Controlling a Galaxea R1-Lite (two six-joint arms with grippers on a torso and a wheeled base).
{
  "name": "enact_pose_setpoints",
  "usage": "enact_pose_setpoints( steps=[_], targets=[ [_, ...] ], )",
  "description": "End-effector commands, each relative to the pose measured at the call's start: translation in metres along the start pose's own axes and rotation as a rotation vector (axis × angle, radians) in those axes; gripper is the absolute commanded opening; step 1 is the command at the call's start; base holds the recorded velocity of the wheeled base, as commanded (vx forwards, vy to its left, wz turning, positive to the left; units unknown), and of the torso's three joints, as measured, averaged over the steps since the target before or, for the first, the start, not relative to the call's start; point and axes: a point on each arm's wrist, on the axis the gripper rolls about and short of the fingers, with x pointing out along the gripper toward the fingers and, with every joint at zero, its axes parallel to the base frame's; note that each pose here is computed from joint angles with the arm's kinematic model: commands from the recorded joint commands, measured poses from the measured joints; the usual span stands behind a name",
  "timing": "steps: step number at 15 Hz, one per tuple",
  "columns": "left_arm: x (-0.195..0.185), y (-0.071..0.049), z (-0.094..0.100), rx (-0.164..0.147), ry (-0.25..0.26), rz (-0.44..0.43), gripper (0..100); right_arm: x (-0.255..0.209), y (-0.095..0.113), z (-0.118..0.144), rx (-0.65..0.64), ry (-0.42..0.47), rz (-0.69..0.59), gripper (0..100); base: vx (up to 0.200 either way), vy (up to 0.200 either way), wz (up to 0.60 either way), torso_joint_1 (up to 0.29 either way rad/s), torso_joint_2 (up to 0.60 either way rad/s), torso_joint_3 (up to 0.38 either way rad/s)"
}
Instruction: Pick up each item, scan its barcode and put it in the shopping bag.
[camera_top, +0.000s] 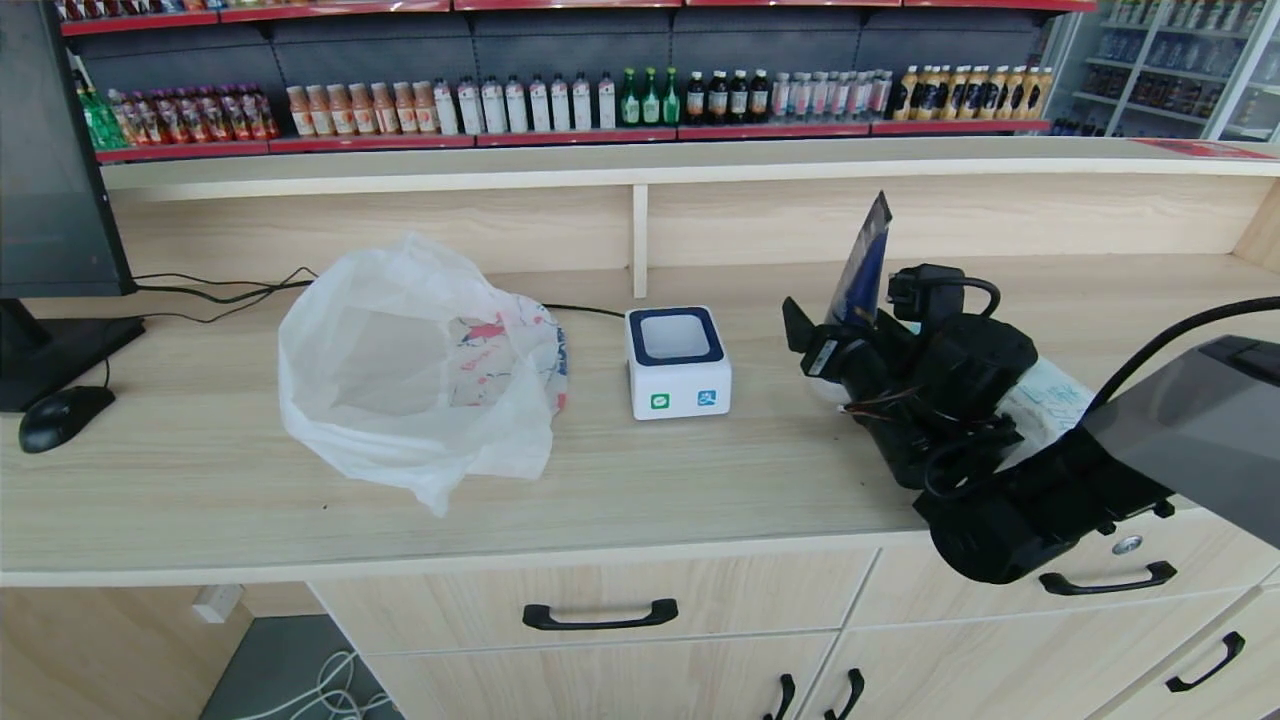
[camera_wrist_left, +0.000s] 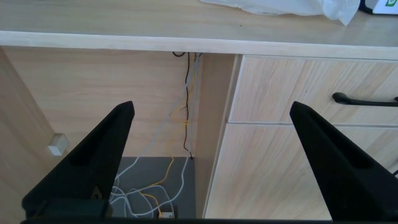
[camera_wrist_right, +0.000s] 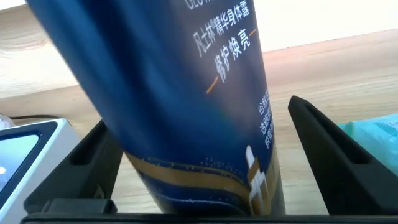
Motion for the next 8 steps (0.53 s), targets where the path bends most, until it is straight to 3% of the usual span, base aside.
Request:
enact_pose_setpoints(
  steps=[1,8],
  targets=[
    [0.000,0.000,0.000,0.001,0.000,0.000,100,0.000,0.000,0.001,0.003,-0.003,0.002,0,0.000,0.000,0.00,0.000,0.00,0.000],
    [0.000,0.000,0.000,0.001,-0.005,0.002,100,-0.002,-0.004,0.016,0.039,-0.032,-0.006,0,0.000,0.000,0.00,0.000,0.00,0.000]
  ],
)
